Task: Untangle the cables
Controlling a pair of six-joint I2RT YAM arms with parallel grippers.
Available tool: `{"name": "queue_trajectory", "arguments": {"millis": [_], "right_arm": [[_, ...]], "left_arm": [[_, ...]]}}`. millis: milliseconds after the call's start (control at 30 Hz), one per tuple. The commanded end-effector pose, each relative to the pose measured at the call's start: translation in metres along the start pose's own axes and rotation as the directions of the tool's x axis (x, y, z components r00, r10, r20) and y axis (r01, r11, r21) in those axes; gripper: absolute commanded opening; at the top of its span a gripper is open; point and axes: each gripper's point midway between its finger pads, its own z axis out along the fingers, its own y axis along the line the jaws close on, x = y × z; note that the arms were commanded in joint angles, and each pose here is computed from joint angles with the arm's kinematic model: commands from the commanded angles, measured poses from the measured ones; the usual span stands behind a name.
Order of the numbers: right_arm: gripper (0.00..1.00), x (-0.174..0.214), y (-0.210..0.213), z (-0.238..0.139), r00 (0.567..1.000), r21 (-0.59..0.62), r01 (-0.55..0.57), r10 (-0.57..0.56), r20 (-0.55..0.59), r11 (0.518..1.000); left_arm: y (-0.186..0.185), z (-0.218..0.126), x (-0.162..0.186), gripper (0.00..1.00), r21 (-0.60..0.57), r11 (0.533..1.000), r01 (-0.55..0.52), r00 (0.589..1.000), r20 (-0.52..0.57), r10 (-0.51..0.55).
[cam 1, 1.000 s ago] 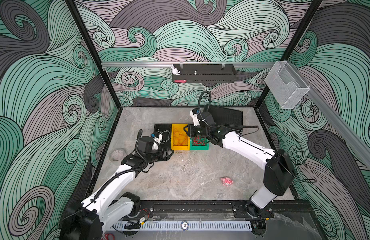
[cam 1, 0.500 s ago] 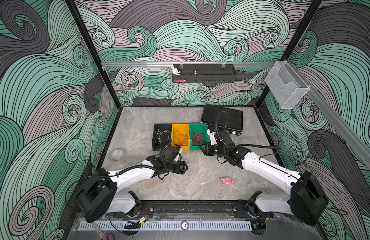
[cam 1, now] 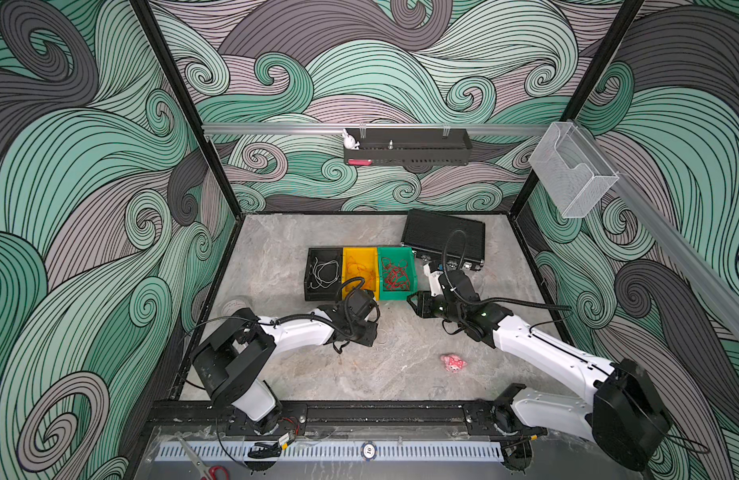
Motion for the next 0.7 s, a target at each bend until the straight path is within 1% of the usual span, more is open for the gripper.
{"name": "queue_trajectory", "arguments": {"millis": [0,133,167,233,400,567,600,667], "right_arm": [[0.39,-0.001,-0.004,-0.001,1.000,0.005,-0.005,0.005,0.017,1.000],[0.39,-0.001,-0.007,0.000,1.000,0.013,-0.009,0.009,0.016,1.000],[0.39,-0.002,-0.007,0.000,1.000,0.014,-0.009,0.009,0.018,1.000],[0.39,-0.002,-0.007,0.000,1.000,0.015,-0.007,0.006,0.016,1.000],[0.38,-0.002,-0.010,0.001,1.000,0.024,-0.012,0.012,0.014,1.000],[0.38,-0.003,-0.011,0.000,1.000,0.025,-0.014,0.013,0.021,1.000],[0.38,-0.004,-0.011,0.000,1.000,0.023,-0.013,0.013,0.023,1.000],[0.38,-0.006,-0.010,0.000,1.000,0.023,-0.014,0.013,0.028,1.000]], "left_arm": [[-0.005,-0.002,-0.008,0.42,-0.002,1.000,-0.029,0.999,0.015,0.029],[-0.010,-0.001,-0.008,0.22,0.018,0.999,-0.039,0.999,-0.002,0.039],[-0.012,-0.002,-0.008,0.18,0.024,0.999,-0.040,0.999,-0.001,0.040],[-0.013,-0.004,-0.009,0.13,0.032,0.999,-0.042,0.999,0.002,0.042],[-0.017,-0.020,-0.015,0.04,0.049,0.997,-0.058,0.998,0.032,0.057],[-0.024,-0.045,-0.027,0.01,0.066,0.994,-0.091,0.993,0.087,0.085],[-0.025,-0.059,-0.033,0.01,0.065,0.993,-0.094,0.989,0.120,0.085],[-0.024,-0.072,-0.037,0.00,0.049,0.994,-0.101,0.986,0.140,0.093]]}}
